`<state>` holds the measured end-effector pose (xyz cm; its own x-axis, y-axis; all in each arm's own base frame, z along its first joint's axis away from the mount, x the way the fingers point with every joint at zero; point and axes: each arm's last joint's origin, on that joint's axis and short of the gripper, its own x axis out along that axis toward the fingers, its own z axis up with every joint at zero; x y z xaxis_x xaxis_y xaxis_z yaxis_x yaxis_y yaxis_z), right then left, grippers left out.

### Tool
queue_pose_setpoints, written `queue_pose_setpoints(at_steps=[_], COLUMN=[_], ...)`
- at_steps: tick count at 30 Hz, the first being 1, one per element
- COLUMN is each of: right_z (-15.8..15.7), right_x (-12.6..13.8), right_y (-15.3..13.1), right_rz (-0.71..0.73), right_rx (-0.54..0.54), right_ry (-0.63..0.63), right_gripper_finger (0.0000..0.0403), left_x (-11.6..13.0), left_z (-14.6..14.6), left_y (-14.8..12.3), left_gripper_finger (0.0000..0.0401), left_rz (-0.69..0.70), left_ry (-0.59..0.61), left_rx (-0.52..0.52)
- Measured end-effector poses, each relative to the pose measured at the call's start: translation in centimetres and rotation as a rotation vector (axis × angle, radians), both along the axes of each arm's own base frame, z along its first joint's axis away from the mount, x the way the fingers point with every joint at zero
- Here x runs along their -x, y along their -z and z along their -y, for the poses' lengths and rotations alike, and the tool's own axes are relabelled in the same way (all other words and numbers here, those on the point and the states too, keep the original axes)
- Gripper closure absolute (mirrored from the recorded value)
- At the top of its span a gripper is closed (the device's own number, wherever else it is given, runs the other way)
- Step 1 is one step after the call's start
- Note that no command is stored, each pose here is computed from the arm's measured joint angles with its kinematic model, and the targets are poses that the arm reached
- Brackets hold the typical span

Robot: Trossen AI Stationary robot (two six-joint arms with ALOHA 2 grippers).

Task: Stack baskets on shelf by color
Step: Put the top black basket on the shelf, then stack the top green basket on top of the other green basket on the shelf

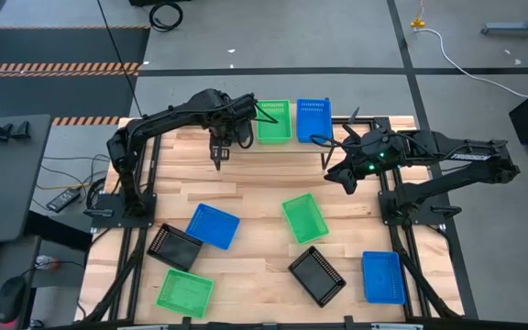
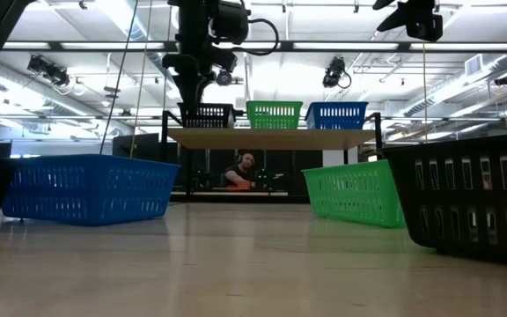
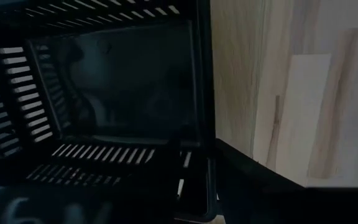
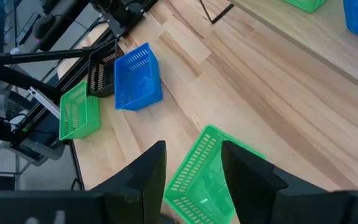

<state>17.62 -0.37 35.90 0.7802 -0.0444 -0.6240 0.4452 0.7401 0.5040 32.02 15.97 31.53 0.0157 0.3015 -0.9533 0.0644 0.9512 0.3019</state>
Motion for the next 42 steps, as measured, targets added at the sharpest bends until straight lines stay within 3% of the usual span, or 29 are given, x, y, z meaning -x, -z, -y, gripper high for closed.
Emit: queue_pose_setpoints(at_steps=[10, 14, 21, 29, 35, 42], right_z=[0.0, 0.0, -0.1, -1.9, -4.4, -7.0], right_x=[0.0, 0.0, 0.0, -0.7, -2.4, -4.6], right_y=[0.0, 0.0, 0.0, 0.6, 2.1, 5.8], right_rz=[0.000, 0.000, 0.000, -0.037, -0.127, -0.357], right_rx=[-0.006, -0.006, -0.020, 0.027, 0.107, 0.226], right_ry=[0.005, 0.004, -0.029, -0.218, -0.403, -0.621], right_gripper_finger=[0.0241, 0.0241, 0.0241, 0.0241, 0.0241, 0.0241], left_x=[-0.1, -0.4, 0.0, -0.2, -1.1, -2.0], left_z=[0.9, 2.0, 3.7, 8.3, 12.5, 17.4], left_y=[-0.4, -2.1, -6.4, -10.0, -9.9, -10.2], left_gripper_finger=[0.0313, 0.0303, 0.0286, 0.0267, 0.0260, 0.0261], left_rz=[-0.001, 0.058, 0.154, 0.372, 0.436, 0.547], left_ry=[-0.024, -0.001, -0.065, -0.176, -0.263, -0.374], left_rx=[0.008, -0.021, -0.052, 0.047, 0.160, 0.270])
